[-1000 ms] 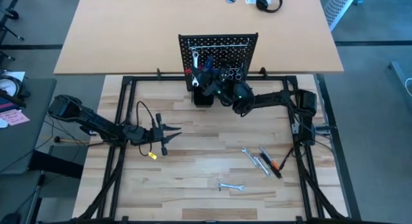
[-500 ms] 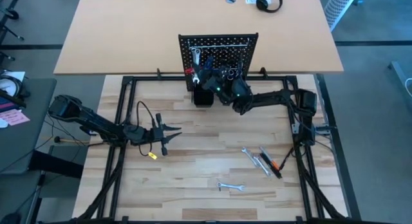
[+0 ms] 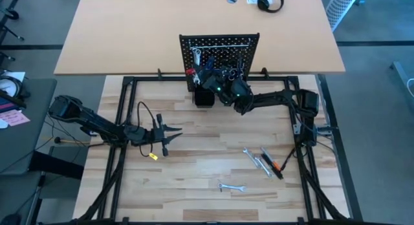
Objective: Hang tools onto peg board
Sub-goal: Hang the wrench on the pegboard
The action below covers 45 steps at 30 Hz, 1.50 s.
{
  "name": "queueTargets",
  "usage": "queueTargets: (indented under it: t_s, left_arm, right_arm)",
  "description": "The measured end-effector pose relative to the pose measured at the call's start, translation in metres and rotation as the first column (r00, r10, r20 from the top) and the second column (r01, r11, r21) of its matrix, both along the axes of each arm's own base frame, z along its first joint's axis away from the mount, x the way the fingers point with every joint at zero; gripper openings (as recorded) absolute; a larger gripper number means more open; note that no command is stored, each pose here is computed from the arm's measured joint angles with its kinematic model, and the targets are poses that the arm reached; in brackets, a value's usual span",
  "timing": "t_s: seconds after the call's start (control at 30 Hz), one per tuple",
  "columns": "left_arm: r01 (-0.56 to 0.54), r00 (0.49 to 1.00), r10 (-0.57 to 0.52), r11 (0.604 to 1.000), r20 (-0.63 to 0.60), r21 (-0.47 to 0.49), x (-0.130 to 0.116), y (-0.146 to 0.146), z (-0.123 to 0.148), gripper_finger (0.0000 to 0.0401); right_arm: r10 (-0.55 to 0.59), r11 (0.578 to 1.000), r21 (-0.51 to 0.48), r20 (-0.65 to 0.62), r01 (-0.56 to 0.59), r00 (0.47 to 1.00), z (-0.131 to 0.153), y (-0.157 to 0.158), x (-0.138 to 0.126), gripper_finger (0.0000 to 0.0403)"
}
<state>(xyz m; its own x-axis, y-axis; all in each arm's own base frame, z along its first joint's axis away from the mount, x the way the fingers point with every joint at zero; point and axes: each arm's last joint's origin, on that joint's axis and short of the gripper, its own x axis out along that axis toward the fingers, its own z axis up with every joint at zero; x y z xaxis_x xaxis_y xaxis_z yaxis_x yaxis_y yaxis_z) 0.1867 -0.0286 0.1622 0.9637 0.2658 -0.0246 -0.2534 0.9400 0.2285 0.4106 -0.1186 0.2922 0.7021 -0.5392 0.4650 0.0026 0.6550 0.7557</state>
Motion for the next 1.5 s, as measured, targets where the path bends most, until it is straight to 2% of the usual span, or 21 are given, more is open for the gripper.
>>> queueTargets:
  t_s: [0.17, 0.33, 0.63, 0.77, 1.1, 1.5]
  left_arm:
    - [0.0, 1.0, 0.0, 1.0, 0.0, 0.0, 0.0, 0.0, 0.0, 0.0065]
    - [0.0, 1.0, 0.0, 1.0, 0.0, 0.0, 0.0, 0.0, 0.0, 0.0065]
    - [0.0, 1.0, 0.0, 1.0, 0.0, 0.0, 0.0, 0.0, 0.0, 0.0065]
    - [0.0, 1.0, 0.0, 1.0, 0.0, 0.0, 0.0, 0.0, 0.0, 0.0065]
    - [0.0, 1.0, 0.0, 1.0, 0.0, 0.0, 0.0, 0.0, 0.0, 0.0065]
    - [0.0, 1.0, 0.0, 1.0, 0.001, -0.002, 0.0, 0.0, 0.0, 0.0065]
  right_arm:
    - [-0.002, 1.0, 0.004, -0.01, 0.002, 1.0, -0.001, 0.0, 0.0, 0.0056]
    - [-0.02, 0.999, -0.033, -0.006, 0.02, 1.0, 0.001, 0.001, -0.001, 0.009]
    - [-0.021, 0.998, -0.056, 0.029, 0.023, 0.999, 0.004, 0.005, -0.002, 0.0174]
    - [-0.022, 0.998, -0.057, 0.028, 0.023, 0.999, 0.004, 0.004, -0.002, 0.0193]
    - [-0.048, 0.999, -0.024, 0.042, 0.049, 0.998, 0.004, -0.001, -0.004, 0.0186]
    - [-0.063, 0.998, 0.011, -0.094, 0.065, 0.994, -0.008, -0.009, 0.001, 0.017]
